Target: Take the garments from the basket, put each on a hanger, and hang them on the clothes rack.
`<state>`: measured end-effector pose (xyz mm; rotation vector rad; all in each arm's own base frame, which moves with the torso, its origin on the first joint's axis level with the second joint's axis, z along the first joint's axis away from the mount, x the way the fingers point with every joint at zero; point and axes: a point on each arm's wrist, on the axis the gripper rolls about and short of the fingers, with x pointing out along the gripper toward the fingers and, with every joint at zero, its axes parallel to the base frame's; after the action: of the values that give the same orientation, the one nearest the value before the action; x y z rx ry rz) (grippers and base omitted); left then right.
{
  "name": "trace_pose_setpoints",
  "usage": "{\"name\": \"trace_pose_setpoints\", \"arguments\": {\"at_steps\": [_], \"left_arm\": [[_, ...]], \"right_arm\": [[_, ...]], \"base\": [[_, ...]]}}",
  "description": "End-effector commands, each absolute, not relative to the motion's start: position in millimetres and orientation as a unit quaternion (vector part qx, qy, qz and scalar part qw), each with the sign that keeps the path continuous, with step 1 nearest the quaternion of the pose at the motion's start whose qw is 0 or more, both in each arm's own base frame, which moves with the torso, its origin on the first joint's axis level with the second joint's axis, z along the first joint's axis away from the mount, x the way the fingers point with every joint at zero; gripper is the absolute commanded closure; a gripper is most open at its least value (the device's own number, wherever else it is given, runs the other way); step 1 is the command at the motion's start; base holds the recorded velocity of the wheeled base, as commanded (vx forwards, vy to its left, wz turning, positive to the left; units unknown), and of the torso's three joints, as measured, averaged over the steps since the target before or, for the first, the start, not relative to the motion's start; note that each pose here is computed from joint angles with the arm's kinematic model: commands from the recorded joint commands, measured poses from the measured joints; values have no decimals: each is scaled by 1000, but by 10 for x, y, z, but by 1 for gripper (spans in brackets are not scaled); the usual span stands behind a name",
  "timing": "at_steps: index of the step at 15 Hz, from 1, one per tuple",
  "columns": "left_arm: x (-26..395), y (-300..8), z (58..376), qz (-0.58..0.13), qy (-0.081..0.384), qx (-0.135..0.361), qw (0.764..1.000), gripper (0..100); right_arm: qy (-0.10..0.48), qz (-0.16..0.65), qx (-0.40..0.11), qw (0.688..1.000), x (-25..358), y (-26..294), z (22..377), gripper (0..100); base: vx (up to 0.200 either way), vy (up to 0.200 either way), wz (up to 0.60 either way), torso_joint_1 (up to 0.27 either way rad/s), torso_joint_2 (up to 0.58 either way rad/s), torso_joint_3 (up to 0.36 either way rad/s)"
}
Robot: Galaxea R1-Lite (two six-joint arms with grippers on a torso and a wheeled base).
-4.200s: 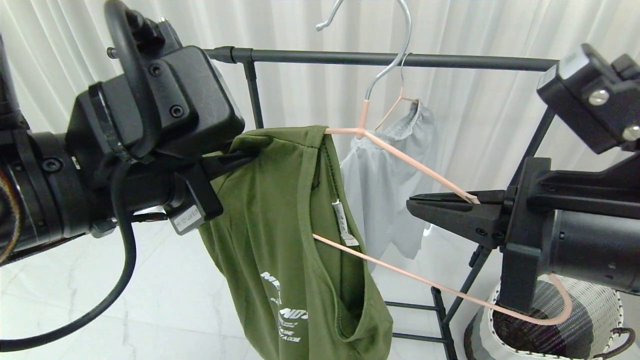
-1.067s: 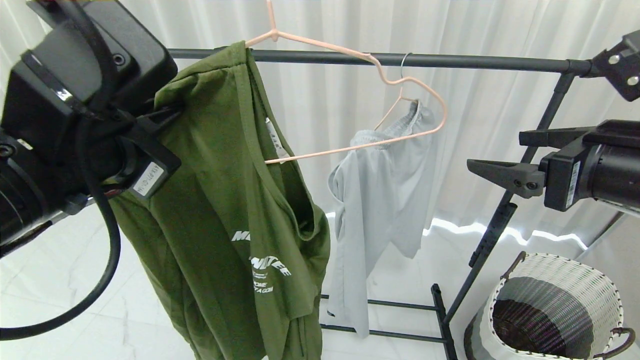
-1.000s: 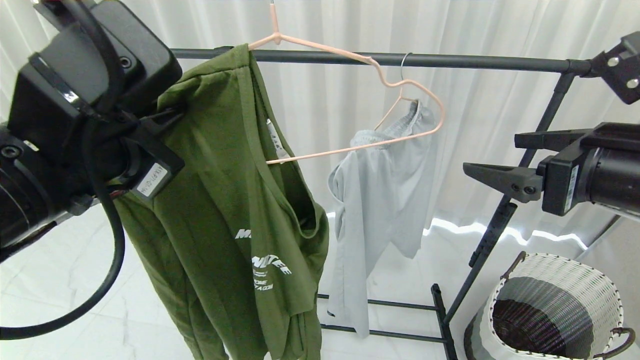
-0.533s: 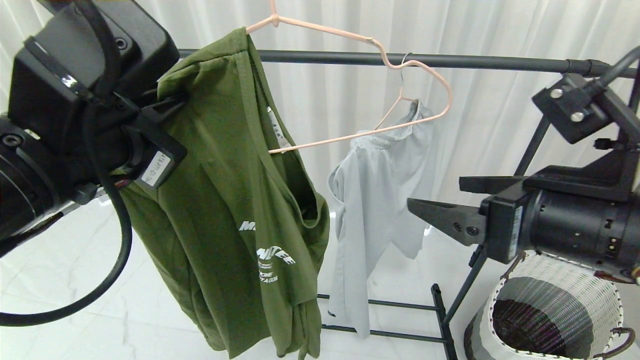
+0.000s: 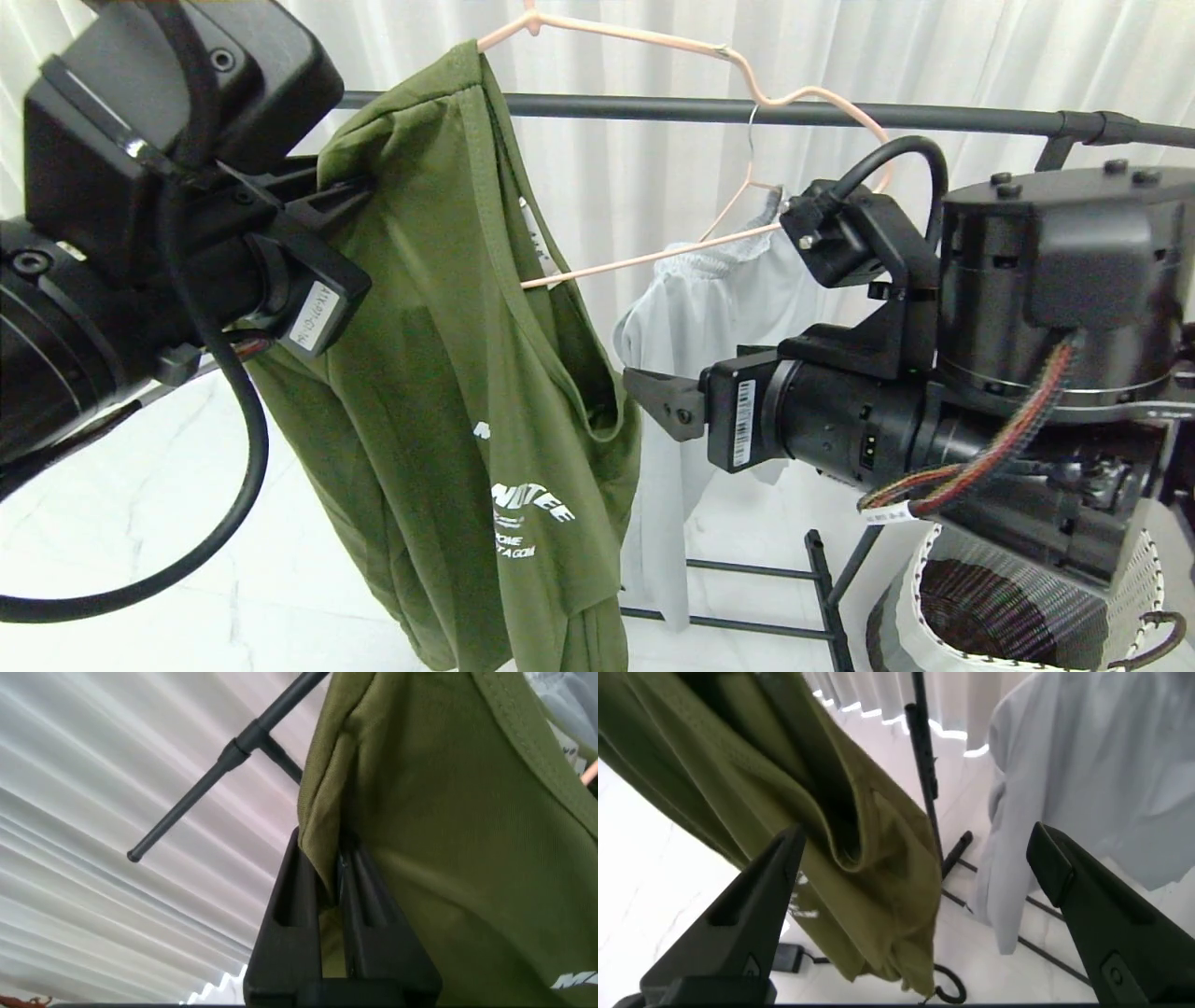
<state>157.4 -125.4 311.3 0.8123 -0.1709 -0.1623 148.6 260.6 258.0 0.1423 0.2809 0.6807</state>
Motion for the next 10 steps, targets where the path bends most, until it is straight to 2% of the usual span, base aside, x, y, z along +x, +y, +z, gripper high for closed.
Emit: {"name": "trace_pose_setpoints", "arguments": {"at_steps": [1, 10], "left_arm": [[1575, -1266, 3111, -81, -83, 394, 912, 100], [1538, -1299, 3150, -90, -93, 390, 912, 100]], "right_arm": [[151, 333, 57, 929, 1521, 2737, 2452, 0], [158, 295, 41, 941, 1627, 2855, 2256, 0]], "base": [[0, 0, 0, 0, 0, 0], [0, 0, 0, 0, 0, 0]]}}
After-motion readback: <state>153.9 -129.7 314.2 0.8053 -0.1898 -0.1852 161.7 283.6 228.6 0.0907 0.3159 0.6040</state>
